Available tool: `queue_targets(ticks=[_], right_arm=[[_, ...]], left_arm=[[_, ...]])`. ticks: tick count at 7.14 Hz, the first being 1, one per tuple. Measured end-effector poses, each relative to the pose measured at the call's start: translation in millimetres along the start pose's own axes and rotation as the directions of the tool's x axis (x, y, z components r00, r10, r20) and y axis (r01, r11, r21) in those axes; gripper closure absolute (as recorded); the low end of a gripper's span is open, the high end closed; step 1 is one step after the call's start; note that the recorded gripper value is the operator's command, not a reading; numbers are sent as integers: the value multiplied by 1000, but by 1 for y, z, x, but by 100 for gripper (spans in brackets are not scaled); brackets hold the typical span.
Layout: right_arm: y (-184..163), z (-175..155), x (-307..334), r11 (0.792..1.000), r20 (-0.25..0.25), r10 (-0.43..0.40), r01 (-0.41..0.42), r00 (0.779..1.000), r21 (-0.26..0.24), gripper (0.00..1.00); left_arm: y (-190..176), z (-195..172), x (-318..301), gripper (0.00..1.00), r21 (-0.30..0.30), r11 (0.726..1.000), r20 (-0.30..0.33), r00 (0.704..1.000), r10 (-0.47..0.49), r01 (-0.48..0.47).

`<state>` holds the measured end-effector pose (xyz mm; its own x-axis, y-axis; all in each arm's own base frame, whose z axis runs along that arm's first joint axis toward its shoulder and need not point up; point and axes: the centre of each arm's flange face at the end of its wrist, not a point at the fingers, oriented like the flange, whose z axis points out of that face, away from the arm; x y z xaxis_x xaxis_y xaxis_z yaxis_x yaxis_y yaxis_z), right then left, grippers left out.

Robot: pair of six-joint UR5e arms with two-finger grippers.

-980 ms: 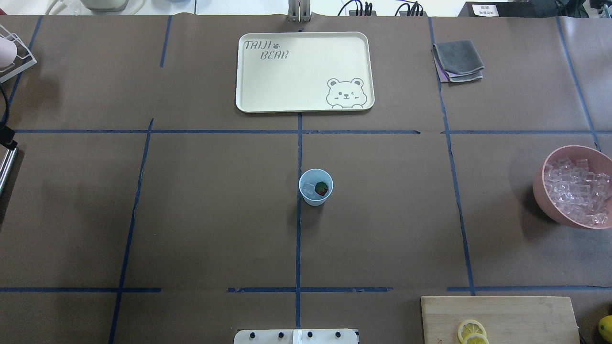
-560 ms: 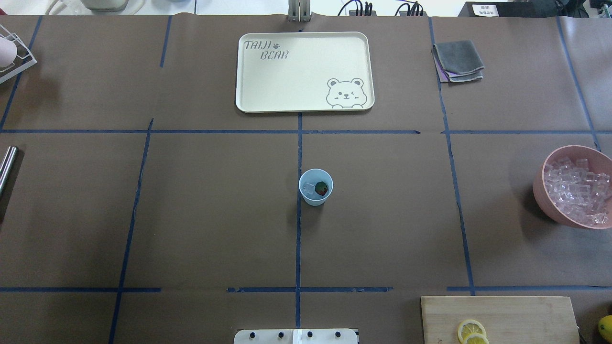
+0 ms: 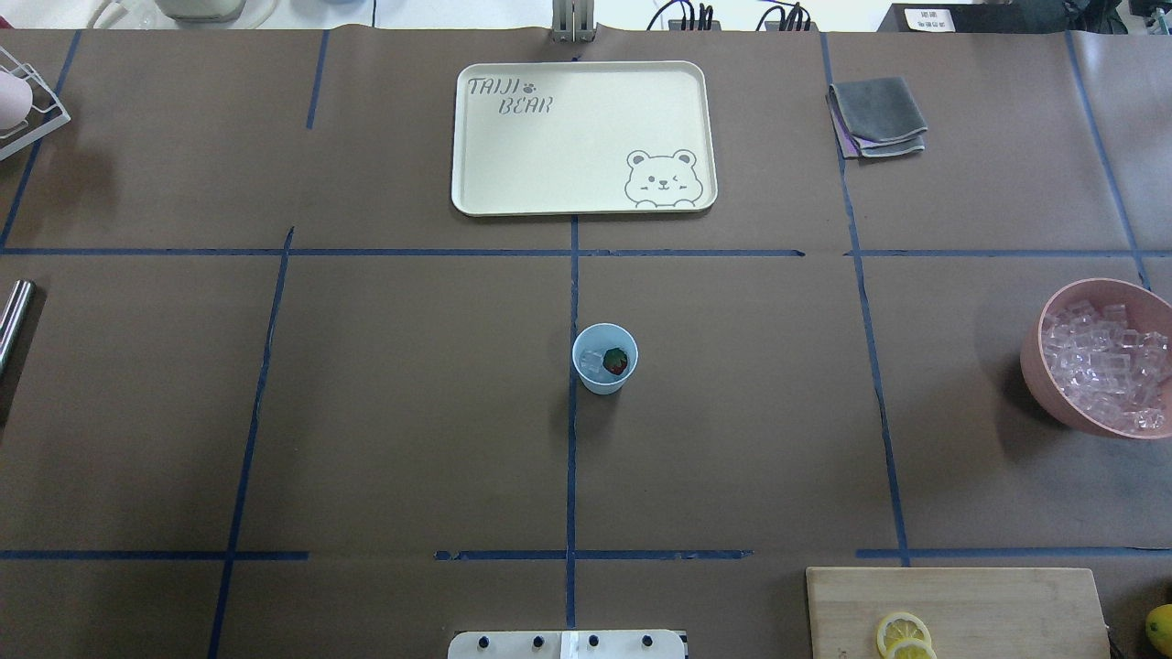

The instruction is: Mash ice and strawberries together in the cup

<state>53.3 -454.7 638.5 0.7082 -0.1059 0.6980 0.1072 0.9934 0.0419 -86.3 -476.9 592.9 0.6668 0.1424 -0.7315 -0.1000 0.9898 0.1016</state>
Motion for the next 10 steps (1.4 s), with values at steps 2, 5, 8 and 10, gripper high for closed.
queue_targets(ticks=[2,5,8,10], right_arm=[[-5,-1,0,1000,-3,-2,2,1000,2,0],[-2,9,11,1000,-22,9,-9,1000,-17,0],[-4,16,17,999,-16,31,-31,999,-30,0],[-10,11,12,999,-16,26,-26,1000,-18,0]], left_arm=[[17,7,-4,0,-16,999,-1,1000,-29,29],[52,7,4,0,-5,1000,0,1000,-10,10],[56,3,20,0,17,999,2,999,40,-40],[56,13,32,0,-7,998,-3,998,69,-69]])
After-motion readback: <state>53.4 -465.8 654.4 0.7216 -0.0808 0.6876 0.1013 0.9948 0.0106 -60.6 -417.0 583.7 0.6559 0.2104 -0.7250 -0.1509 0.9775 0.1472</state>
